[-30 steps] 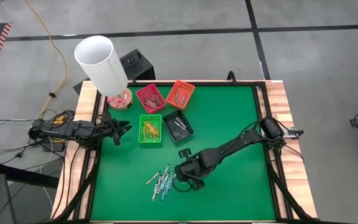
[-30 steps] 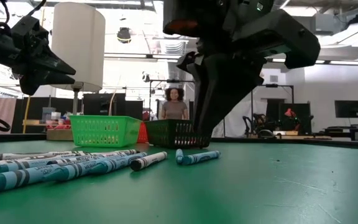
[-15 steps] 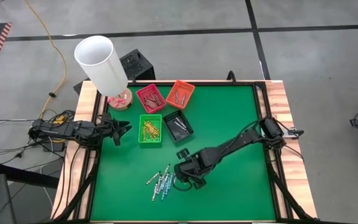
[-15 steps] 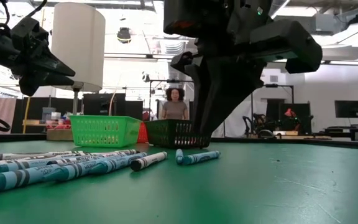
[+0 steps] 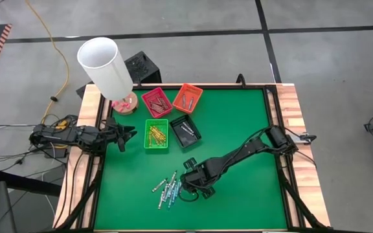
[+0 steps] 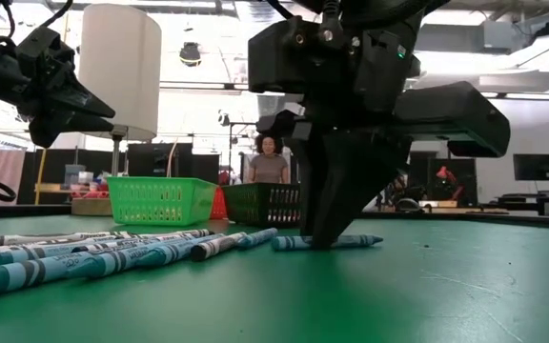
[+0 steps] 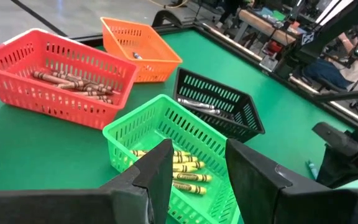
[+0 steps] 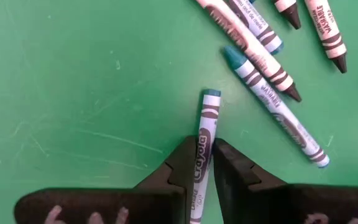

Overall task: Sort crayons
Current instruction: Put the blue crayon into the orange bin

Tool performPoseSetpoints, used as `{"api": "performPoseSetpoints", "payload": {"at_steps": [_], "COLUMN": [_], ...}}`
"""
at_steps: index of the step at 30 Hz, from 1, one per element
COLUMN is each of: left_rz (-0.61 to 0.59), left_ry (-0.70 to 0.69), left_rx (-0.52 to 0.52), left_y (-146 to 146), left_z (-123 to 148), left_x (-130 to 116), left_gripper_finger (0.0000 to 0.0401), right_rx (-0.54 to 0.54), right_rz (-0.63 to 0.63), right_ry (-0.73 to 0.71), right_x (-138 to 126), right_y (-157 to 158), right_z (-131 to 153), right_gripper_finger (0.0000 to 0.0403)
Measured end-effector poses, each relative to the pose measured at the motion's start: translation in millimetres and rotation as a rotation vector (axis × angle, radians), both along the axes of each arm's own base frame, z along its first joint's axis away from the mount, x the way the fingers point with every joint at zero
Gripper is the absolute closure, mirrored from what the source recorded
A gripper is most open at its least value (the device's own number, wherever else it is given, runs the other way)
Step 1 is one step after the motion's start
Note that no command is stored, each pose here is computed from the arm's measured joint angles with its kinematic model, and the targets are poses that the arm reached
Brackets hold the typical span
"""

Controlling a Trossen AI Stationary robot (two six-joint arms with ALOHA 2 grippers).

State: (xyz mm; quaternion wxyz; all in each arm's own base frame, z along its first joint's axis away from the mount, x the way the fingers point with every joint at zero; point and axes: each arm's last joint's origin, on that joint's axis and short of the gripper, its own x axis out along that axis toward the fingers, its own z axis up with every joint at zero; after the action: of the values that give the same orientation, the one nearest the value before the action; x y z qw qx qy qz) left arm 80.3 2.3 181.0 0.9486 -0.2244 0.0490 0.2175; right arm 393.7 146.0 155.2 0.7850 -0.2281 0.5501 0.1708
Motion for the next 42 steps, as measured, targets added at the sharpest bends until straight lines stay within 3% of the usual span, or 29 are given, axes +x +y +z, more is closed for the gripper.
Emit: {"api": "performPoseSetpoints", "payload": {"at_steps": [12, 18, 23, 32, 42], "left_rz": [0.001, 0.003, 0.004, -0.006, -0.026], "left_ry": [0.000, -0.002, 0.007, 0.063, 0.084], "left_rx": [0.000, -0.003, -0.005, 0.002, 0.000], "left_y": [0, 0, 0, 0, 0], "left_z": [0, 0, -1, -6, -8], "left_x": [0, 0, 0, -1, -2], "left_gripper_finger": [0.0264, 0.0264, 0.0264, 0.0264, 0.0264], "right_rx": [0.091, 0.140, 0.179, 0.124, 0.086], "right_rz": [-0.134, -0.192, -0.216, -0.306, -0.360], "right_ry": [0.021, 0.013, -0.058, -0.186, -0.244], "right_x": [0, -6, -13, -17, -12], "right_y": [-3, -5, -11, -39, -79], "right_z": [2, 20, 53, 89, 103], "right_gripper_finger": [0.0396, 0.0400, 0.0400, 0.0400, 0.0400]}}
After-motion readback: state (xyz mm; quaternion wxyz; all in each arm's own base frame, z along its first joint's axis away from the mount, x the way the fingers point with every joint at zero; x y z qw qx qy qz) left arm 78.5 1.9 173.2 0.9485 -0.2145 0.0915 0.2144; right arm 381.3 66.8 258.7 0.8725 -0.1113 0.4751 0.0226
